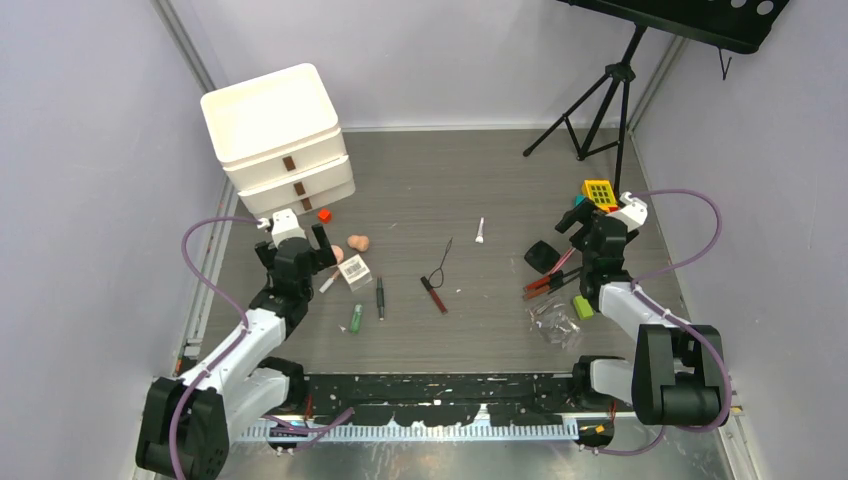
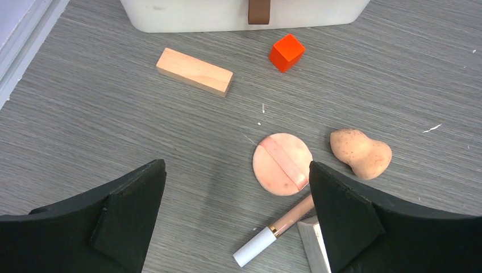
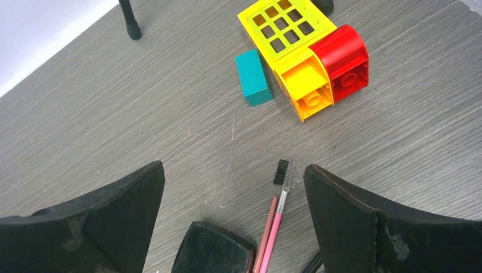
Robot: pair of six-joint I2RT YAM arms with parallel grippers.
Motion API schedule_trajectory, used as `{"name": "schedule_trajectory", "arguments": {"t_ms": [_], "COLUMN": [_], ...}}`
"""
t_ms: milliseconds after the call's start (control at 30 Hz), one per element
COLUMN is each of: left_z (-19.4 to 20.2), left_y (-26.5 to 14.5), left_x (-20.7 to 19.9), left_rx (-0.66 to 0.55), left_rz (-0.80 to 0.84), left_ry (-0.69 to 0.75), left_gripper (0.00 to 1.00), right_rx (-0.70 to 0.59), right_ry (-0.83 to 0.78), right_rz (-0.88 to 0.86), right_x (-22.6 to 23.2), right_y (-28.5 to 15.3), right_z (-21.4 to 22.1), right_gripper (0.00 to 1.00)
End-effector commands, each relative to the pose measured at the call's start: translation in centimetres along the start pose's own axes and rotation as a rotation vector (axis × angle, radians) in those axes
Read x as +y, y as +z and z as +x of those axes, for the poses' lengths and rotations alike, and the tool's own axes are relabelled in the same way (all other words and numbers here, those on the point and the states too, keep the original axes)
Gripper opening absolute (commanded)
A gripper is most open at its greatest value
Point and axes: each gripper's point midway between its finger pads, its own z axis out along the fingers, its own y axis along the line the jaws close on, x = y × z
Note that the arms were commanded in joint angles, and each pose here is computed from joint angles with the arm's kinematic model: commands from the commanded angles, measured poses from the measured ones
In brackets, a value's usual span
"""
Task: Organize the makeup
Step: Move the storage box to the center of the board.
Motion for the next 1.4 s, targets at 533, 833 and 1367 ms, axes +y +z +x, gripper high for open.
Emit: {"name": "schedule_trajectory", "arguments": {"t_ms": [533, 833, 1367], "left_z": [-6.0, -10.2, -22.7], "left_y": [-1.6, -3.6, 0.1], "left_x": [0.2, 0.3, 3.8], "left_rx": [-0.111, -0.084, -0.065], "left_rz": [-0.048, -0.085, -0.169], "left_ry": [-0.106, -0.115, -0.154], "left_gripper": [1.00, 1.00, 1.00], "right_rx": [0.000, 0.058, 0.155], "right_ry": [0.123, 0.092, -0.095], "right_rz": [0.087, -0.046, -0.283], "right_x": [1.4, 7.4, 17.9], "right_y": [0.8, -0.8, -4.7], "right_z": [-4.0, -3.8, 0.9], "right_gripper": [0.97, 0.96, 0.95]}}
